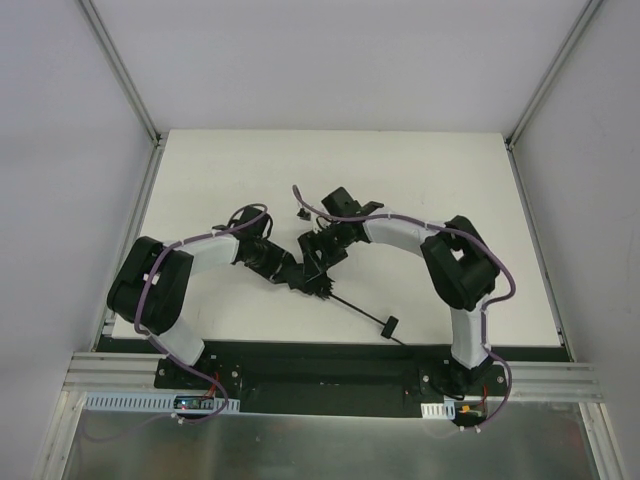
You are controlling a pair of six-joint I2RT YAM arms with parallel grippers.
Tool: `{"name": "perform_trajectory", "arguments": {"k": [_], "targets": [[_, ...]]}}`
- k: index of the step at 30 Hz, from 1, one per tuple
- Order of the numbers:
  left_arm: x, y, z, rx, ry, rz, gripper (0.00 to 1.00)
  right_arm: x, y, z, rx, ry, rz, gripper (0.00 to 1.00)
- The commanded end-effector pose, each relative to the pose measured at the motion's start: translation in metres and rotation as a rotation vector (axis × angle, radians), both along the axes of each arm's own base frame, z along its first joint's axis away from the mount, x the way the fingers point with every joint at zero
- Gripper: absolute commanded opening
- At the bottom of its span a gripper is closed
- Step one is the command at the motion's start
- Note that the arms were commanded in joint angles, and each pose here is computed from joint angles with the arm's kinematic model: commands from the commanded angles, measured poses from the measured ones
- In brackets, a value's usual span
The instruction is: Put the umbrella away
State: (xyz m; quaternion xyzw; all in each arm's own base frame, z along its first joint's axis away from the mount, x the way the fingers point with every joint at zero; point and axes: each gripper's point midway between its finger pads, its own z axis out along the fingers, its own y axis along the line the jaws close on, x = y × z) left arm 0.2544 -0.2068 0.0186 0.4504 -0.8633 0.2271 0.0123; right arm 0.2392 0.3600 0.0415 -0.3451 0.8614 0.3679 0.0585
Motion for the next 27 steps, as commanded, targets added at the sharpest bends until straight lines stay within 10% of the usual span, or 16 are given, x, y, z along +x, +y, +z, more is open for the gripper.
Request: {"name": "perform_trajectory", "arguments": {"k": [1, 11, 18, 24, 27], "targets": [[-0.047, 0.027, -0.029, 0.145, 0.241, 0.053, 0.0, 0.005, -0.009, 0.013, -0.129, -0.31, 0.05, 0.76], [-0.054, 0.031, -0.024, 0.196, 0.379, 0.118, 0.0, 0.005, -0.007, -0.035, -0.473, -0.661, 0.182, 0.74], [-0.052, 0.036, -0.019, 0.215, 0.356, 0.12, 0.0, 0.005, -0.024, -0.053, -0.514, -0.676, 0.202, 0.05], [-0.031, 0.037, -0.01, 0.216, 0.218, 0.006, 0.54, -0.022, -0.018, -0.066, -0.32, -0.381, 0.241, 0.0], [-0.028, 0.033, -0.011, 0.179, 0.156, -0.011, 0.65, -0.027, -0.012, -0.064, -0.209, -0.206, 0.193, 0.0]]}}
